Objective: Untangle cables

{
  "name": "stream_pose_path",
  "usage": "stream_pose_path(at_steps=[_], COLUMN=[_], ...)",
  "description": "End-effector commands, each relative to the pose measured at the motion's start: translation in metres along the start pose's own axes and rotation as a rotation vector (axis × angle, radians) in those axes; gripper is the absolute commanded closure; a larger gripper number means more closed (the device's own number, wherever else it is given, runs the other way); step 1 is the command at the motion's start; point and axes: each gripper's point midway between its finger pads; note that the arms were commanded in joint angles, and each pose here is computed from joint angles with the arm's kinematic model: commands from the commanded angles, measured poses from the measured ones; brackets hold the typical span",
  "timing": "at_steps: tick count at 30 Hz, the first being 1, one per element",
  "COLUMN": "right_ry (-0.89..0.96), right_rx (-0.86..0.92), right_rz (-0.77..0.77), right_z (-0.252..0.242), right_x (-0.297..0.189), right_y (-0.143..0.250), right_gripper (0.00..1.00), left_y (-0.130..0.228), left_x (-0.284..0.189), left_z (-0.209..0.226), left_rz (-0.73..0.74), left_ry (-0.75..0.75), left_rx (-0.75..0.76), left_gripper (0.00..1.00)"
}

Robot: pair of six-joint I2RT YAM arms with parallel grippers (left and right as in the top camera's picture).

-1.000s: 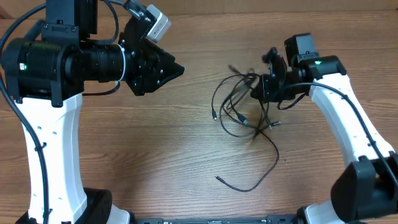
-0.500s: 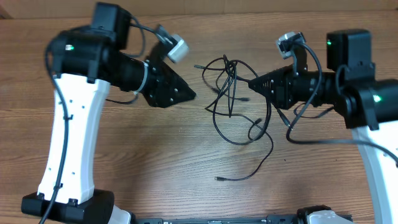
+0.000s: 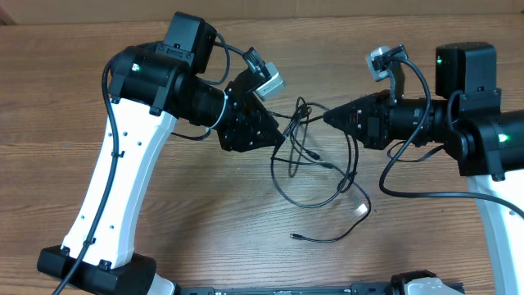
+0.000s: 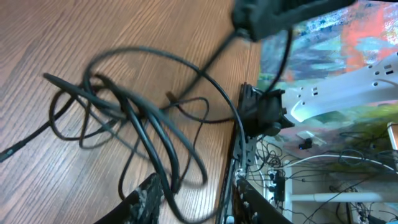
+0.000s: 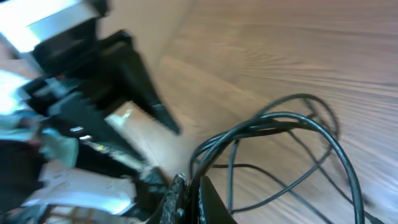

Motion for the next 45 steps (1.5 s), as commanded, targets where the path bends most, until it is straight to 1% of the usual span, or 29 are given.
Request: stream_pose_path(at_steps=[1,6,10,14,17,20,24,26,30,36,45], right_ry=[-0.140,-0.172,-0.276,-0.302,-0.306,-0.307,-0.308,-0.309,-0.318,-0.332,-0.326], right_rx=[-0.025,-0.025,-0.066,-0.065,-0.076,-0.086,-0.097,-0.099,-0.100,-0.120,-0.180], right_rz=[0.010,0.013,0.015,-0.005,-0.019,-0.024,-0.030,-0.035,-0.055,-0.091,-0.152], right_z=[0.032,0.038,0.056,0.062,0.064,0.064,0.065,0.065,0.069,0.075,0.075], right_x=[-0.007,-0.008,-0.012,-0.014,-0.014,-0.014,-0.015,-0.015,-0.016,-0.019,-0.028], right_y=[0.002,0.002,0.000,-0.009,-0.014,-0.015,-0.017,-0.018,-0.026,-0.038,-0.053], right_gripper=[0.96,0.96,0.96,0.96,0.96,0.96,0.96,0.96,0.96,0.96,0.96], left_y=[-0.002,-0.002,0.000,0.003,0.007,0.011,0.015,0.017,0.020,0.025,0.055], left_x=[0.001,0.001,0.003,0.007,0.014,0.020,0.028,0.031,0.035,0.039,0.061], left_z=[-0.003,-0.003,-0.001,0.003,0.006,0.011,0.017,0.019,0.023,0.023,0.039], left_rz=[-0.015,-0.012,-0.005,0.009,0.029,0.043,0.059,0.067,0.080,0.090,0.123], left_ry=[0.022,0.020,0.017,0.030,0.049,0.063,0.079,0.086,0.096,0.109,0.127], left_rx=[0.033,0.033,0.028,0.009,-0.016,-0.034,-0.057,-0.070,-0.089,-0.064,-0.098], left_gripper=[0.63,0.64,0.74,0.76,0.76,0.82,0.81,0.83,0.96,0.96,0.96])
Point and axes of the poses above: each gripper's point midway between its finger pads, its own x axis out along the fingers, its own z axis along the line the jaws close on, y = z × x, and after that the axes turned 8 degrees about x, right-handed
